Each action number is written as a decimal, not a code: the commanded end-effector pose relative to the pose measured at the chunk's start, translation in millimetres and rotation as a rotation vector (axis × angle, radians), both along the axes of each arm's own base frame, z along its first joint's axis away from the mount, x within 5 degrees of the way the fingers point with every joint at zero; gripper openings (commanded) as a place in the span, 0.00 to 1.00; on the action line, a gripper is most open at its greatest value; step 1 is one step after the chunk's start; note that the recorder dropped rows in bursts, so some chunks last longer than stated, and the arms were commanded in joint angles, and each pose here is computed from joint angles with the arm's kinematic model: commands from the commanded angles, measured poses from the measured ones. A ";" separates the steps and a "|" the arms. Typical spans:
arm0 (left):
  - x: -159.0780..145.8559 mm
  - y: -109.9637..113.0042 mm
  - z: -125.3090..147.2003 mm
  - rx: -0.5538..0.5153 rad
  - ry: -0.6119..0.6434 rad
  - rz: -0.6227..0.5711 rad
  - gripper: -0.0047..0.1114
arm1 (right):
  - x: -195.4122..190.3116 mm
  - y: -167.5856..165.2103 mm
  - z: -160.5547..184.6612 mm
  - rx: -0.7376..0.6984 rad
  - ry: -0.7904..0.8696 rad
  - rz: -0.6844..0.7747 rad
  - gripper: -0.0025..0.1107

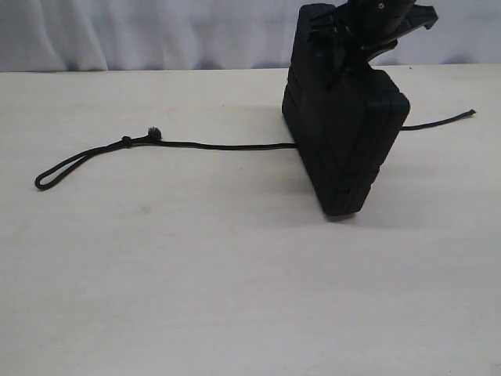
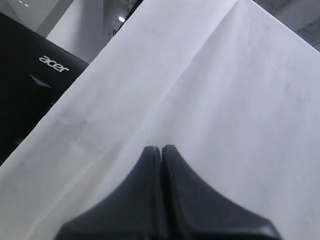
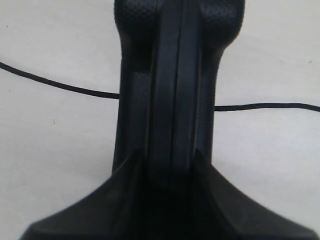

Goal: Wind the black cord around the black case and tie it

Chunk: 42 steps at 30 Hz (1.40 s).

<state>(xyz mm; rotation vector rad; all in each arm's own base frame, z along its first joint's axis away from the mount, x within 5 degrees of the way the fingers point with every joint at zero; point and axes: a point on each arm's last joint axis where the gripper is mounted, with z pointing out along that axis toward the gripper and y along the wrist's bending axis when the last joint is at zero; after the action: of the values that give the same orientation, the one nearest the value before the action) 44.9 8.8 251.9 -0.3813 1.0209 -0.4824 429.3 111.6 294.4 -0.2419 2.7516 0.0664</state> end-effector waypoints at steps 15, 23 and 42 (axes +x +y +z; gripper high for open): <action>124.4 -42.2 32.9 0.358 0.696 -0.231 0.04 | -0.5 0.6 -21.2 -0.027 0.092 0.038 0.06; 211.7 -93.5 -4.3 0.514 0.954 -0.378 0.34 | -1.0 2.7 -21.2 -0.002 0.098 0.035 0.06; 351.4 -118.6 -87.8 1.343 1.580 -0.511 0.47 | -0.9 2.2 -21.2 -0.010 0.096 0.043 0.06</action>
<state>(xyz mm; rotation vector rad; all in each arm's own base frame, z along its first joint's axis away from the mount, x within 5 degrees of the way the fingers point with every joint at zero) 382.5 -106.4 169.6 0.8624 2.7225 0.2615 428.3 114.8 293.8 -0.2718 2.7552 0.1124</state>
